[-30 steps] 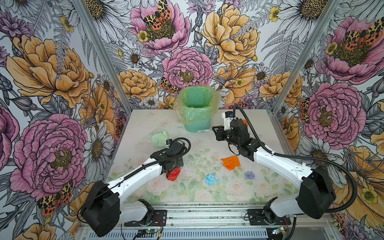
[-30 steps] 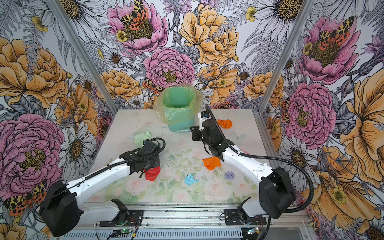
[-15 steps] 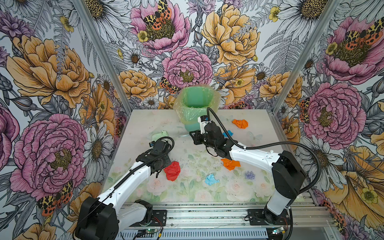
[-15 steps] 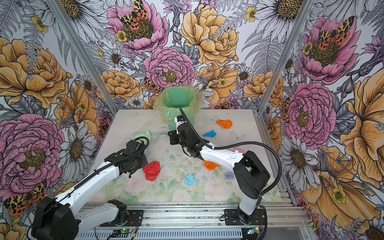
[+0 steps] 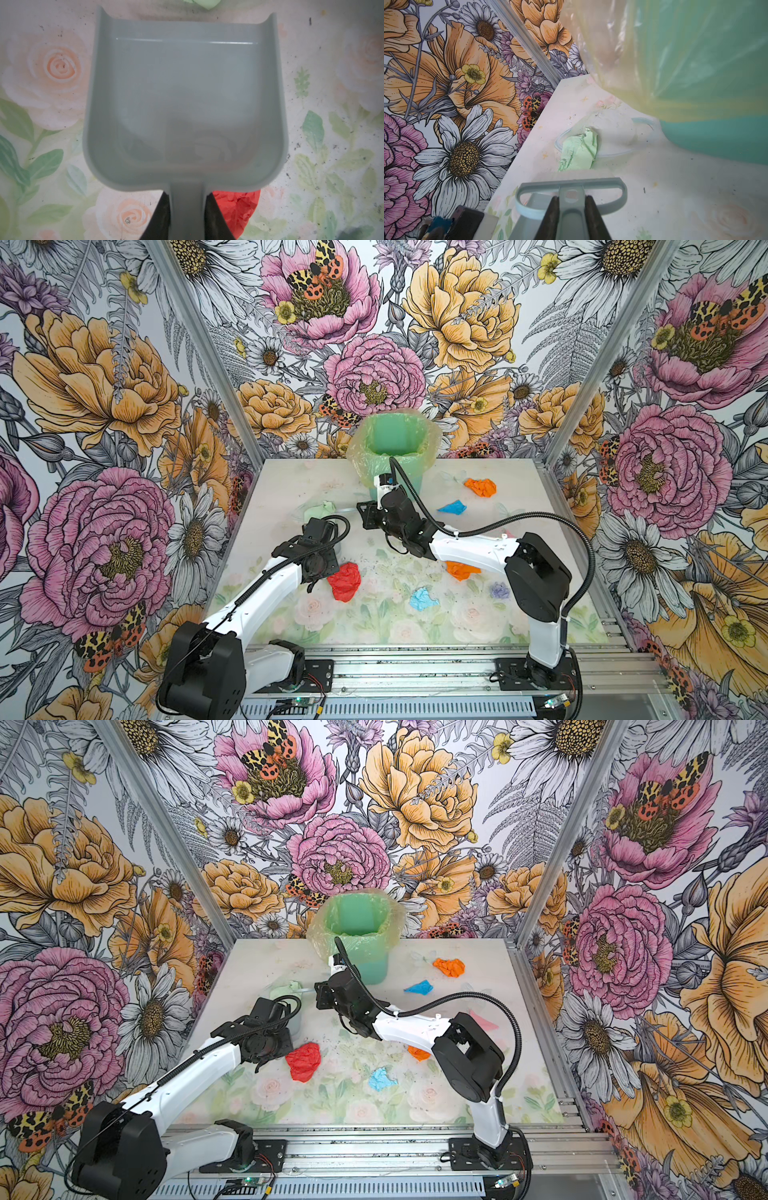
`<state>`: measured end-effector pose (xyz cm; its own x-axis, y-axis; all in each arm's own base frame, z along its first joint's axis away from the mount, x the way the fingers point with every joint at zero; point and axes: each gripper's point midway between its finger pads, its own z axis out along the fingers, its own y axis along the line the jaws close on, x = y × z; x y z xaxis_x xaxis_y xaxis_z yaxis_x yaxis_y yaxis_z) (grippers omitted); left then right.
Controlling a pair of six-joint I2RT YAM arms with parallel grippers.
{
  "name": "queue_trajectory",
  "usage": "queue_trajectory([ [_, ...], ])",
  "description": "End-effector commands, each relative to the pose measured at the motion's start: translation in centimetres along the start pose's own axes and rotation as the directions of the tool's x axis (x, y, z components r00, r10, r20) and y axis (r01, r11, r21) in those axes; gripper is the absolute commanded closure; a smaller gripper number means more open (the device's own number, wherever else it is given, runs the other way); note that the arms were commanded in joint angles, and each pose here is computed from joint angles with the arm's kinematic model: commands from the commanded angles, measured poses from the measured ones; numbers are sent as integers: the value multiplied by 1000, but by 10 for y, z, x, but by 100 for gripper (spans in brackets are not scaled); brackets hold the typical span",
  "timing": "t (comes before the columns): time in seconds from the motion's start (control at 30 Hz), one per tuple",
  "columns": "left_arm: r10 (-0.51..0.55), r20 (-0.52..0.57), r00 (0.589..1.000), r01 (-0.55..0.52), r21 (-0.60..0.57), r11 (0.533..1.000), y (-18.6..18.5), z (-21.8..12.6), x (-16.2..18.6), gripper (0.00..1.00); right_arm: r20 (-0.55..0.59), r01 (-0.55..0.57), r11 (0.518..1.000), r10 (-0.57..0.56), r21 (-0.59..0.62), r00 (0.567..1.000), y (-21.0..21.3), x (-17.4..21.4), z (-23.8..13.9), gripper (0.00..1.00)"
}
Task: Sweep away the paper scraps from the table
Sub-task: 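Slide the dustpan toward the pale green scrap while right gripper carries brush there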
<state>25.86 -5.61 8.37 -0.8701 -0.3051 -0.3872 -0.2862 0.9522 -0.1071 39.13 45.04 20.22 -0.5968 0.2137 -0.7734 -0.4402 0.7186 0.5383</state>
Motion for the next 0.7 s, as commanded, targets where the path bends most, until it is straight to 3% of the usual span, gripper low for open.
queue_trajectory([
  [0.0, 34, -7, 999, -34, 15, 999, -2, 0, -2, 100, 41, -5, 1000, 6, -7, 999, 11, -8, 14, 100],
  [0.37, 48, -27, 999, -48, -20, 999, 6, 10, -3, 100, 43, 30, 999, -28, -36, 999, 9, 8, 53, 100],
  [0.67, 68, -58, 996, -68, 11, 998, -1, 19, 0, 100, 37, 136, 986, -133, -94, 990, 11, 17, 67, 100],
])
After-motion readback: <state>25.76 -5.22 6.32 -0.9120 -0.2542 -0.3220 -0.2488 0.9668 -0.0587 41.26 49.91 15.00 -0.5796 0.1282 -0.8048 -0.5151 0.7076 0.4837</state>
